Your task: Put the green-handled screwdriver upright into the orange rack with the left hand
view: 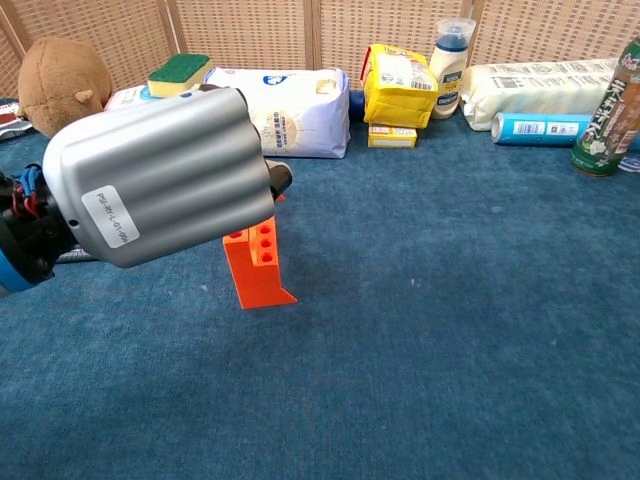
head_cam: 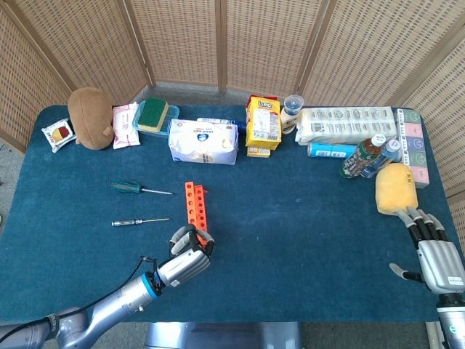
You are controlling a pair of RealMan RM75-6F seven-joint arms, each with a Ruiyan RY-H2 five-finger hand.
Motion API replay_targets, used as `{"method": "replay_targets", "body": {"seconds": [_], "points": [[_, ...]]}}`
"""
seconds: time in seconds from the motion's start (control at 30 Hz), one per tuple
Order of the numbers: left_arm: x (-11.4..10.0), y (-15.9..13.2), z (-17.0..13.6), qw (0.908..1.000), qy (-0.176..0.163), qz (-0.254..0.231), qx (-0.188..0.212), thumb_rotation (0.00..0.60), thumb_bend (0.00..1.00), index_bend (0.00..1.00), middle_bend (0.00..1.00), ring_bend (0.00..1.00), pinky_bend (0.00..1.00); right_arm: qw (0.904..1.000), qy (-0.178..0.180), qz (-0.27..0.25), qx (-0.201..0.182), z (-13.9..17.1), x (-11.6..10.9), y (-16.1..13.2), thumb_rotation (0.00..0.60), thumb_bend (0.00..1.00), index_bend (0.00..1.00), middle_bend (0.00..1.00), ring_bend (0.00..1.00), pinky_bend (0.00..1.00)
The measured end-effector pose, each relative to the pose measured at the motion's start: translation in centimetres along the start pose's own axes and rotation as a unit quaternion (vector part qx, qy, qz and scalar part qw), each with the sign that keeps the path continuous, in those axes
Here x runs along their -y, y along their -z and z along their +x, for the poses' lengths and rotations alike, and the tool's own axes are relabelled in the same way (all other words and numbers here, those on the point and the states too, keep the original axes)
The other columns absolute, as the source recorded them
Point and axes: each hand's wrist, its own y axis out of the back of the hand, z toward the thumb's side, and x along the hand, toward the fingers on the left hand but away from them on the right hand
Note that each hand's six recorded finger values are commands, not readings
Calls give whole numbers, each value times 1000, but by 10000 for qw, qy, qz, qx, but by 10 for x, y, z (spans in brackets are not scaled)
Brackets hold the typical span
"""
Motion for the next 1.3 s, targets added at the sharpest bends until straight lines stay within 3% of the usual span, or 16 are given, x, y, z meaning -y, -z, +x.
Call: {"method": "replay_targets", "body": {"seconds": [0.47,0.77,0.83,0.93,0.97,1.0,1.07,1.1,1.13,1.23,1.3], "points": [[-2,8,0,9997,66,-154,-192,600,337,267,1000,980,962,10000,-9,12,5,0,1,0,599,22,73,32,26,0],[4,48,-11,9943,143,-629,-845,600,320,243,990,978,954,10000,-43,67,-9,-1,3,-2,599,21,73,32,26,0],[8,57,-16,9922,201,-738,-979,600,287,213,902,941,904,10000,-52,82,-12,-1,4,-2,600,21,73,33,26,0],[16,74,-27,9866,345,-990,-1252,600,197,77,547,772,732,9999,-56,109,-10,-1,5,-3,600,22,73,32,26,0],[19,78,-32,9842,423,-1079,-1336,600,170,30,399,685,664,9999,-60,118,-11,-1,6,-3,600,22,73,32,26,0],[24,83,-37,9809,558,-1195,-1429,600,150,3,262,536,608,9999,-66,126,-14,-1,6,-4,600,22,73,32,26,0],[32,87,-45,9743,809,-1431,-1540,600,125,0,84,257,546,9999,-80,150,-19,-1,7,-4,600,22,73,32,26,0],[38,90,-52,9684,1017,-1606,-1612,600,110,0,25,131,521,9998,-86,163,-22,-1,8,-5,600,21,73,32,26,0],[43,91,-58,9630,1196,-1742,-1671,600,101,0,5,92,507,9998,-92,178,-24,-1,8,-5,600,21,73,32,26,0],[62,94,-84,9394,1790,-2232,-1887,600,77,0,0,38,452,9997,-103,215,-30,-1,10,-6,600,21,73,32,26,0],[69,96,-98,9253,1958,-2520,-2050,600,67,0,0,30,409,9997,-89,225,-32,0,9,-8,600,21,73,32,26,0]]}}
